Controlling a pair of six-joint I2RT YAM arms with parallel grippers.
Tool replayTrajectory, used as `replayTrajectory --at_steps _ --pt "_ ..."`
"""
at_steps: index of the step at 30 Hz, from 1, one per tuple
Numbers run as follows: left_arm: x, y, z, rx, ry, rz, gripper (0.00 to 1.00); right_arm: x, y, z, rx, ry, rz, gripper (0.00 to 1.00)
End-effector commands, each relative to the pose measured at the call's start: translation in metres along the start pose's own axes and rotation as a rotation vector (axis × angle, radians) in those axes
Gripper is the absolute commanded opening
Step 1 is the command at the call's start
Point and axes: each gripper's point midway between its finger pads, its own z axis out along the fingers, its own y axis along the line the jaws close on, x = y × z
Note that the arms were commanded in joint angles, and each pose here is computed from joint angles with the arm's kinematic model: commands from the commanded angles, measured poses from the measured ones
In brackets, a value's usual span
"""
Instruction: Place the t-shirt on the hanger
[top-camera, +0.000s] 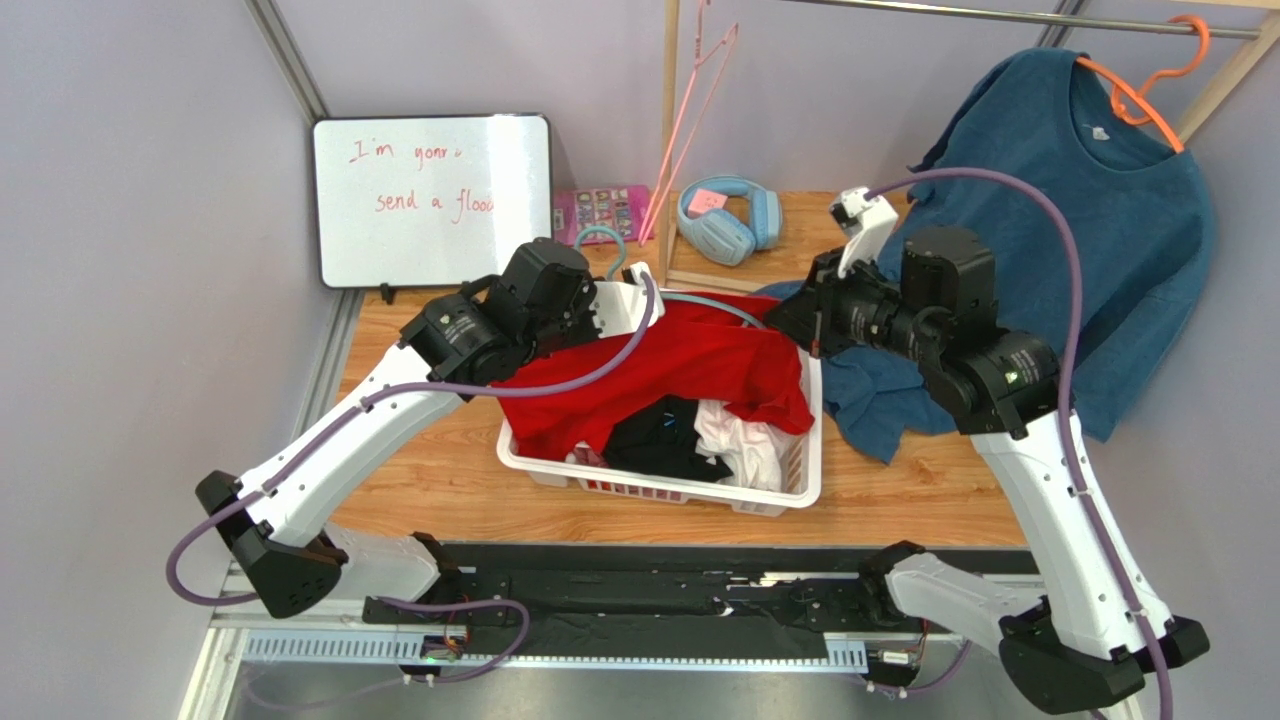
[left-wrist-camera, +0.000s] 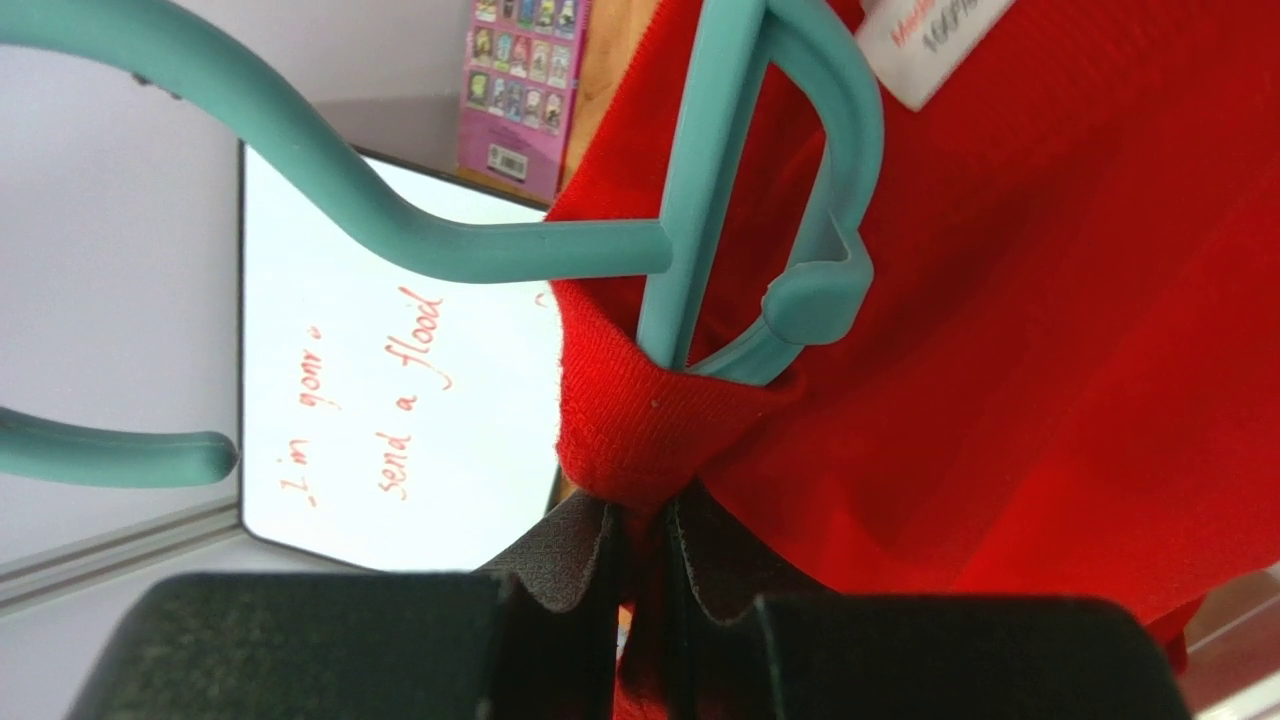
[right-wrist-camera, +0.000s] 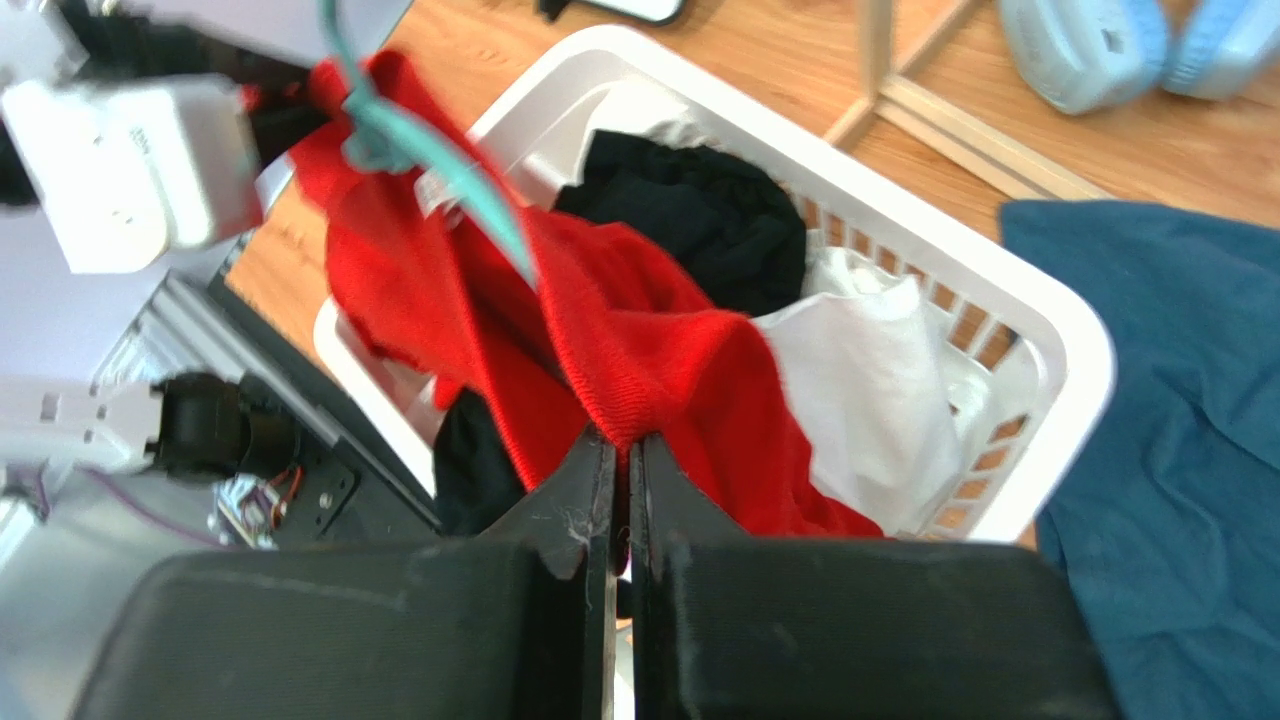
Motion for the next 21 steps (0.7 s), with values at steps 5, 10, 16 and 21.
replayTrajectory --at_steps 5,10,16,21 --pt "-0.029 0.024 -0.045 -0.029 -0.101 -0.028 0.00 0.001 0.051 -0.001 -0.113 0.022 -0.228 0.16" --pt "-0.040 0.028 -0.076 -0.056 -0.254 -0.010 0.00 -0.048 0.076 -0.023 -0.203 -0.093 -0.466 0.66" --pt "-0.050 0.051 -0.101 -0.152 -0.337 -0.017 0.00 -0.086 0.093 -0.058 -0.242 -0.211 -0.659 0.93" --pt "-0.059 0.073 -0.124 -0.250 -0.403 -0.006 0.00 -0.066 0.076 -0.065 -0.197 -0.165 -0.654 0.94"
